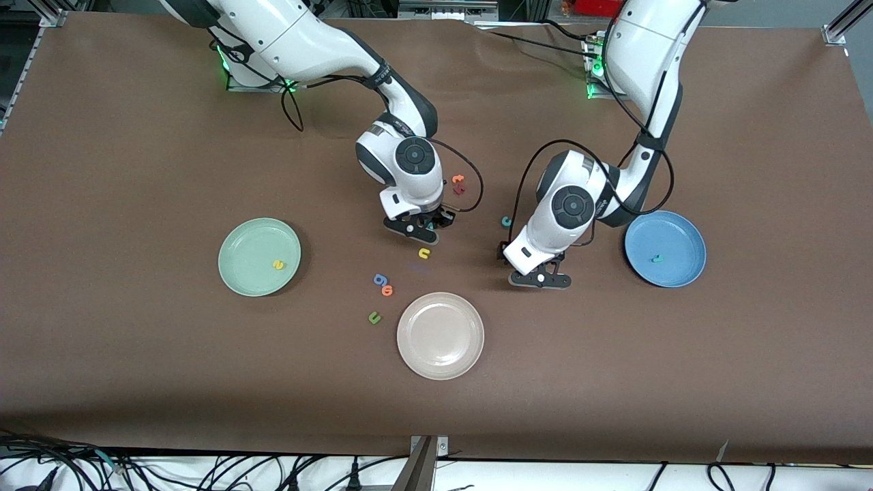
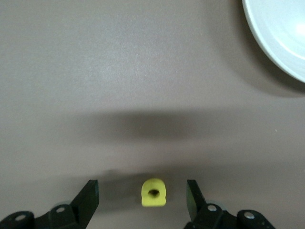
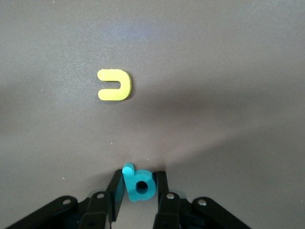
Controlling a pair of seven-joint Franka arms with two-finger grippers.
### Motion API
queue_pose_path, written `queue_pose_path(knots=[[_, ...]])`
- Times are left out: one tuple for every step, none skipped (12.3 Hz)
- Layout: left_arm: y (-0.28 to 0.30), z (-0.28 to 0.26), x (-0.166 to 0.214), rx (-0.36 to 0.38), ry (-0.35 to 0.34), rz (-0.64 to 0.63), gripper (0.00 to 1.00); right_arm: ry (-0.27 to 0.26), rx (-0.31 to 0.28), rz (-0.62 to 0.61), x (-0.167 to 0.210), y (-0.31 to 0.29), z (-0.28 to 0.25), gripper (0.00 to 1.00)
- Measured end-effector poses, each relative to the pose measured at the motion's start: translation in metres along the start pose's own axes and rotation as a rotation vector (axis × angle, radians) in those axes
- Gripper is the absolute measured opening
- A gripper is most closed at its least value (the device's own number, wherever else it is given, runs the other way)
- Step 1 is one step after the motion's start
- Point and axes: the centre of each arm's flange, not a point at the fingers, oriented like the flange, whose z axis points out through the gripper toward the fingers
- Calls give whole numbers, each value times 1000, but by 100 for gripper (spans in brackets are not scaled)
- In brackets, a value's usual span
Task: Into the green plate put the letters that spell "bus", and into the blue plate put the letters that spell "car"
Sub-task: 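Grasp the cyan b with the right gripper while the left gripper reaches yellow a, then carry the b to the green plate while the left gripper grasps yellow a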
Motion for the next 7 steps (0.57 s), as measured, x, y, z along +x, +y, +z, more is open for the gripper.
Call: queue_pose_path(knots=[[-2, 6, 0, 3, -3, -2, 81, 1, -1, -1, 0, 0, -1, 29], [-2, 12, 0, 5, -3, -3, 81, 3, -1, -1, 1, 0, -1, 28], [-2, 18, -1, 6, -3, -2, 81, 7, -5, 0, 4, 1, -2, 28], [-2, 22, -2, 7, -5, 0, 81, 15, -20, 0, 9, 2, -8, 28], [1, 23, -3, 7, -6, 3, 81, 25, -52, -7, 20, 7, -23, 28], [2, 23, -4, 7, -7, 6, 81, 35, -88, -28, 35, 14, -42, 28], [2, 25, -6, 9, -11, 8, 81, 39, -122, -51, 52, 25, -62, 28]])
